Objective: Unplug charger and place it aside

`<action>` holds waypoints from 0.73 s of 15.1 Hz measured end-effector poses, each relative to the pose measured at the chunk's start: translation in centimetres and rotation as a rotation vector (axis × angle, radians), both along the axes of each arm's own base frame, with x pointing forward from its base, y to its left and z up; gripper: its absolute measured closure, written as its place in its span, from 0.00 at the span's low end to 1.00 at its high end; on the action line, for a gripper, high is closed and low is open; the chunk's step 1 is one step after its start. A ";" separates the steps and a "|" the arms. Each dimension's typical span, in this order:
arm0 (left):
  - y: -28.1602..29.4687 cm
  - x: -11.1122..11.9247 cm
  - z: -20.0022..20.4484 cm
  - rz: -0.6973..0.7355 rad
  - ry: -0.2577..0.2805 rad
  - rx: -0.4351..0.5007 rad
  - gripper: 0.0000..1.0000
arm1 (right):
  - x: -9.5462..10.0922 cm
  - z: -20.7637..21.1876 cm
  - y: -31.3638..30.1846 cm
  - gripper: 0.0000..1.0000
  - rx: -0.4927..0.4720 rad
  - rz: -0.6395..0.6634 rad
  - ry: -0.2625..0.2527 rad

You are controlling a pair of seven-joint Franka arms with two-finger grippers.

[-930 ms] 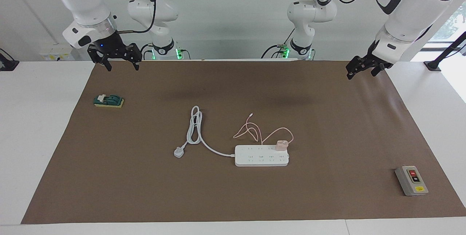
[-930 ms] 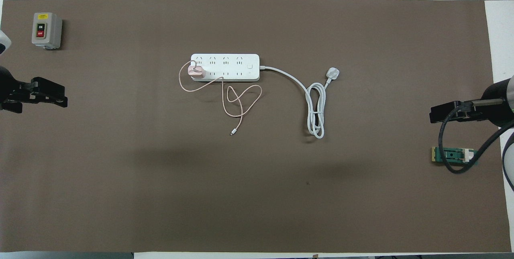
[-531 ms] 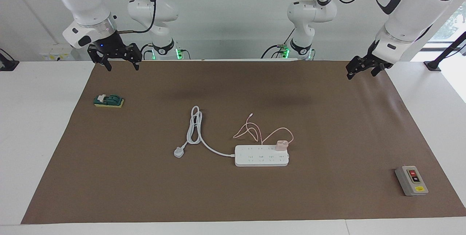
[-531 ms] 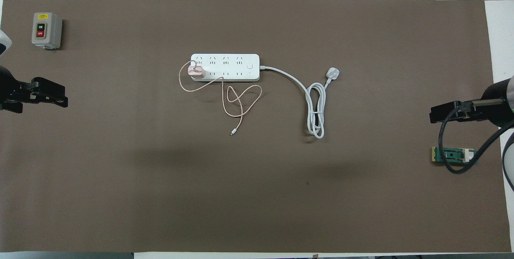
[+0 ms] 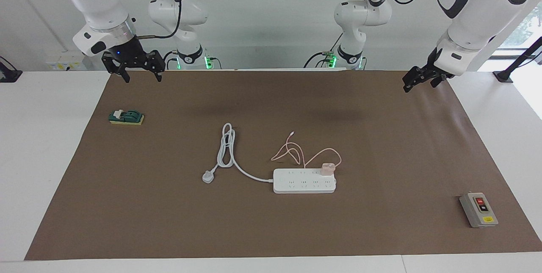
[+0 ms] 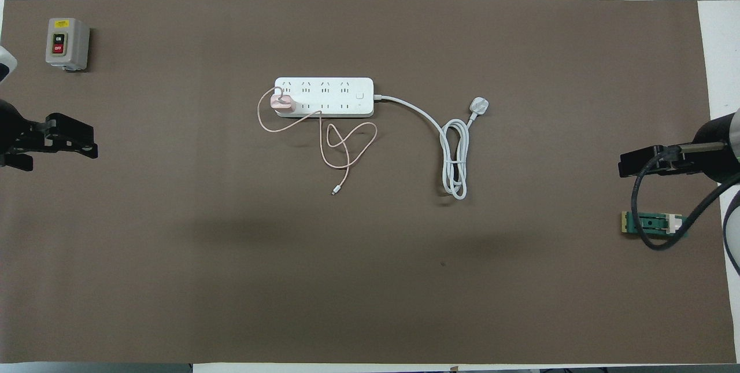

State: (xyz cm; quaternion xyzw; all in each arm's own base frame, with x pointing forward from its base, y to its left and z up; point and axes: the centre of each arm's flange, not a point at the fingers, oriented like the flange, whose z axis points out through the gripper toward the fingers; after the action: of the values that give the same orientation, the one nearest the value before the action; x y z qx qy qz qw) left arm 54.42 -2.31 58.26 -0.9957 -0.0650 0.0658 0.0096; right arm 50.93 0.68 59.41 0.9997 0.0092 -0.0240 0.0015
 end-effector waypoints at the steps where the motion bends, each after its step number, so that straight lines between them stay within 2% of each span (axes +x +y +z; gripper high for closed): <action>1: 0.0 0.0 -0.1 0.006 0.002 0.001 0.00 | 0.0 0.0 0.0 0.00 0.000 0.000 0.000; 4: -0.4 0.0 -0.1 0.078 -0.001 0.011 0.00 | 0.0 0.0 0.0 0.00 0.000 0.000 0.000; 8: -3.4 0.1 -0.7 0.285 -0.007 0.042 0.00 | 0.0 0.0 0.0 0.00 0.000 0.000 0.000; 11: -6.5 1.2 -2.7 0.501 0.006 0.074 0.00 | 0.0 0.0 0.0 0.00 0.000 0.000 0.000</action>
State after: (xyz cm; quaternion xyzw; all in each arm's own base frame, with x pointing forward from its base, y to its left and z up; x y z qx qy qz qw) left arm 55.65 -8.85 55.52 -0.9472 -0.3123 0.0665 0.0294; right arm 50.93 0.68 59.41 0.9997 0.0092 -0.0240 0.0015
